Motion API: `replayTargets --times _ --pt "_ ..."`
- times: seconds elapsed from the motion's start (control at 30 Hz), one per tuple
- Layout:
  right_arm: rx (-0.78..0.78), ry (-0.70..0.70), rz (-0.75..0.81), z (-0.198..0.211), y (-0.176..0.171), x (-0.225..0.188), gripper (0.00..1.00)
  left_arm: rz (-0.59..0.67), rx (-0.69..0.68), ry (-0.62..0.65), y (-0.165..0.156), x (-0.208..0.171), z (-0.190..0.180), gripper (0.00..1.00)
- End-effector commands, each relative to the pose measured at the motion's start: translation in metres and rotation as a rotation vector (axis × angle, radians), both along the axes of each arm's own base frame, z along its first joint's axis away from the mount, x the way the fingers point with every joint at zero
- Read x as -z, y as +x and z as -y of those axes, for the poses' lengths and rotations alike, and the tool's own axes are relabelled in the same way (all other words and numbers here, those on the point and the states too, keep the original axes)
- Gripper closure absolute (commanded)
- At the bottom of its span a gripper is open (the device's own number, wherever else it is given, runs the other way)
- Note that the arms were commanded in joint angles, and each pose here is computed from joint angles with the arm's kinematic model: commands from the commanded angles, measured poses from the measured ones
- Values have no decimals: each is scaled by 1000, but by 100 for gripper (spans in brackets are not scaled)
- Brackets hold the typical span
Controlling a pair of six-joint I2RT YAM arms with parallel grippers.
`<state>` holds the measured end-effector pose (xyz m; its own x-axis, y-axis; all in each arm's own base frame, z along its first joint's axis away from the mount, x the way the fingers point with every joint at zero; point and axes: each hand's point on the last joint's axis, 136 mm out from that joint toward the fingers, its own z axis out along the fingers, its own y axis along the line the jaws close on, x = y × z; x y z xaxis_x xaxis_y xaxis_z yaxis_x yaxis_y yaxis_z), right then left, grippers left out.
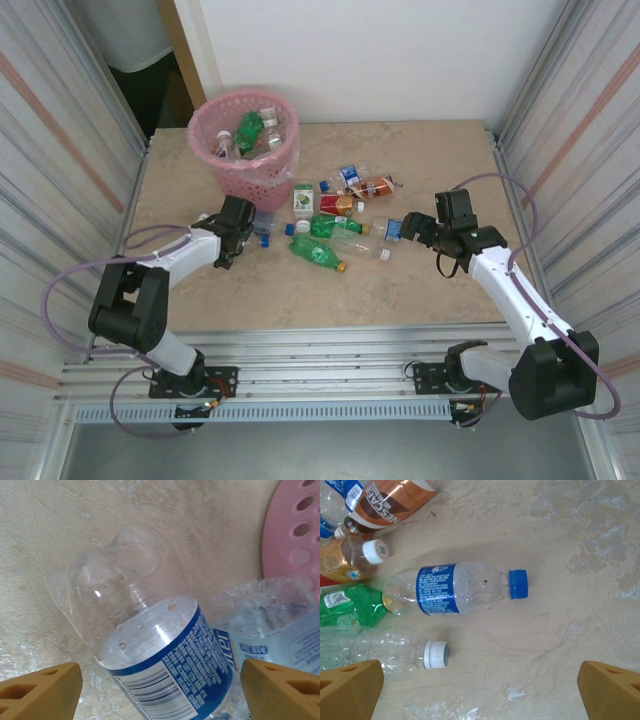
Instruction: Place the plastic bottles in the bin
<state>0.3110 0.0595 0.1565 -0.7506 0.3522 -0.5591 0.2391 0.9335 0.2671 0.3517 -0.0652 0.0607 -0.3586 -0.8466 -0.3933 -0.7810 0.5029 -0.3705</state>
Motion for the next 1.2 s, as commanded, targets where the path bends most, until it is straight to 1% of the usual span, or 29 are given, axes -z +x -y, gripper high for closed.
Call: replayTargets --times 0.0,0.2,0.3,0.4,0.5,0.67,0.73,0.83,1.0,1.07,1.17 --pt "14 -6 15 1 3 -8 2 -27 -40 12 0 2 -6 20" --pt "17 -7 15 1 3 -8 2 -81 -41 24 -3 17 -6 21" --pt "18 -9 14 2 3 -8 2 -108 -43 21 -6 24 -6 25" --pt "21 -12 10 2 2 -7 2 -131 -37 27 -8 29 -6 27" --pt "22 -11 13 3 2 -8 2 -150 -36 31 -12 31 -8 33" --pt "25 -11 19 3 2 -10 2 -141 -29 38 -17 26 -11 49" --pt "28 -12 18 4 1 -10 2 -117 -14 54 -16 17 -14 53" --pt "29 -12 19 4 2 -10 2 -66 53 101 -11 -5 -18 57" --pt "22 -13 14 3 3 -11 2 47 176 188 -6 -54 -23 57" --pt "19 -16 14 3 4 -12 2 109 208 216 -7 -75 -26 57" --pt "20 -10 25 2 6 -15 2 243 315 259 -3 -115 -21 56"
